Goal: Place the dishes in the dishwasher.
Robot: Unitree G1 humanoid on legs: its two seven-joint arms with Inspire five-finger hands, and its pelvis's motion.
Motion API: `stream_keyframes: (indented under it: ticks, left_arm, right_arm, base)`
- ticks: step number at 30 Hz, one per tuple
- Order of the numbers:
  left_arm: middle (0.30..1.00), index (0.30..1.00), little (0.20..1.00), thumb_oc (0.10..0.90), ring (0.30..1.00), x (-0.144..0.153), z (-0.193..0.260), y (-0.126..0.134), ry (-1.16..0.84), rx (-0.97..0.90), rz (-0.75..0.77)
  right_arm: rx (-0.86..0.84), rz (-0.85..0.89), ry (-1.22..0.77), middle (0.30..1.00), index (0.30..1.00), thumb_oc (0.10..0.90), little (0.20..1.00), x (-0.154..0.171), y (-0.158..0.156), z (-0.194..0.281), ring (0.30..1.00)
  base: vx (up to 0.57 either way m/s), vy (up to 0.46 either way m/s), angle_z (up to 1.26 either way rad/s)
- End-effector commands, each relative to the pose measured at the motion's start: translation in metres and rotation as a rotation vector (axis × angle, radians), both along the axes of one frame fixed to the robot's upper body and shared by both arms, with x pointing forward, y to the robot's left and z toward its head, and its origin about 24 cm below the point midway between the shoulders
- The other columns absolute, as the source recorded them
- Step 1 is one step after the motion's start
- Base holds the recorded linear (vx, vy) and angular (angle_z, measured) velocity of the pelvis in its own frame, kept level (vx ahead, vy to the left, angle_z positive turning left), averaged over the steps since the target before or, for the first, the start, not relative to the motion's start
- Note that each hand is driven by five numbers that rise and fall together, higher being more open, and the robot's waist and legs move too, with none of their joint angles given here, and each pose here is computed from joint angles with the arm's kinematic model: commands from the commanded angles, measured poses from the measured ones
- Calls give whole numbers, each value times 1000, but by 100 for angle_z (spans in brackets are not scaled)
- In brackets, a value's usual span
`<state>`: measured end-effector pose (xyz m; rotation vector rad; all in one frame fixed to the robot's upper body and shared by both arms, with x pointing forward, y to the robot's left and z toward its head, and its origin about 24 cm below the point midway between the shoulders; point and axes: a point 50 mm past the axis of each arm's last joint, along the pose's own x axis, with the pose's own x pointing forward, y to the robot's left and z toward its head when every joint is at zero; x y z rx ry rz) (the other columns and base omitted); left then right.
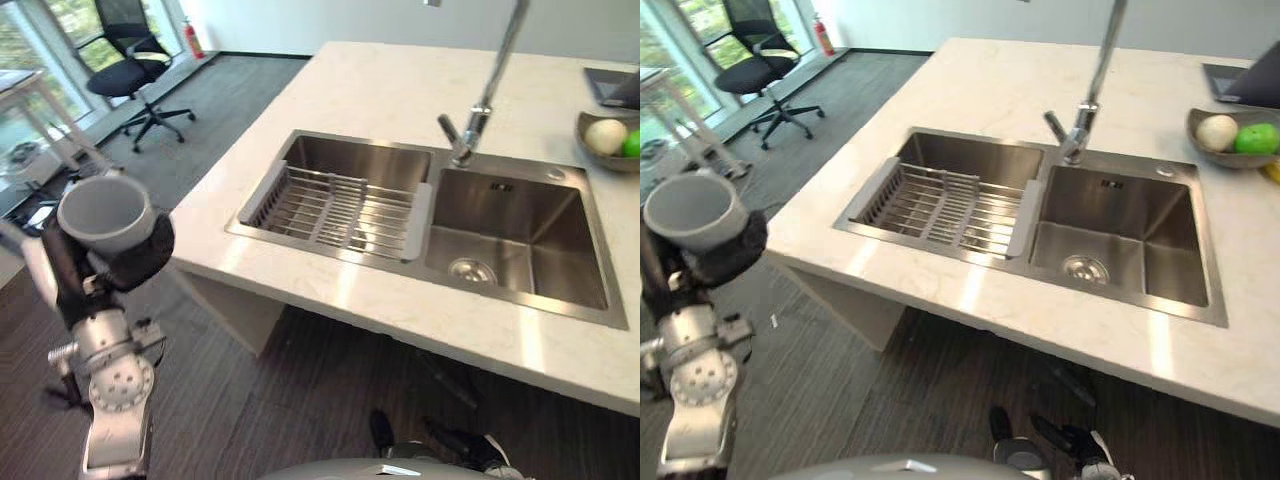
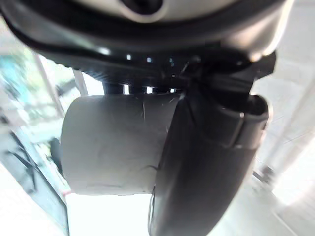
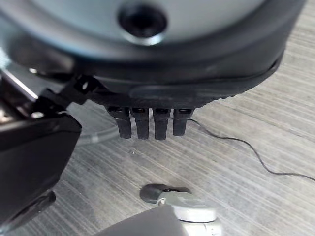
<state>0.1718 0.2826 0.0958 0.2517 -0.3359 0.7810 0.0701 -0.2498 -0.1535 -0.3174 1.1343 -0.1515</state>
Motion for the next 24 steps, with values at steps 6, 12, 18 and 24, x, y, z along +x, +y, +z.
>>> stream_keyframes:
  ticks: [6, 12, 18, 24]
  left_arm:
    - [300, 300, 300, 400, 300, 10, 41, -3, -254, 45, -79]
    - [300, 300, 300, 400, 300, 25, 51, -24, -286, 75, -212]
    - [300, 300, 300, 400, 300, 34, 55, -47, -243, 142, -352]
    - [300, 300, 300, 400, 300, 40, 50, -59, -166, 186, -456]
  right_arm:
    - [-113, -119, -219, 900, 900, 800, 900, 32, -40, 26, 900]
    - [-84, -269, -224, 900, 900, 800, 900, 19, -37, 20, 900]
    - [-43, -298, -201, 900, 900, 800, 900, 16, -20, 13, 900]
    - [-44, -367, -201, 900, 900, 800, 900, 18, -16, 11, 900]
  base:
    - [-189, -27, 111]
    - [-159, 63, 147]
    - [-49, 211, 175]
    - [86, 244, 59]
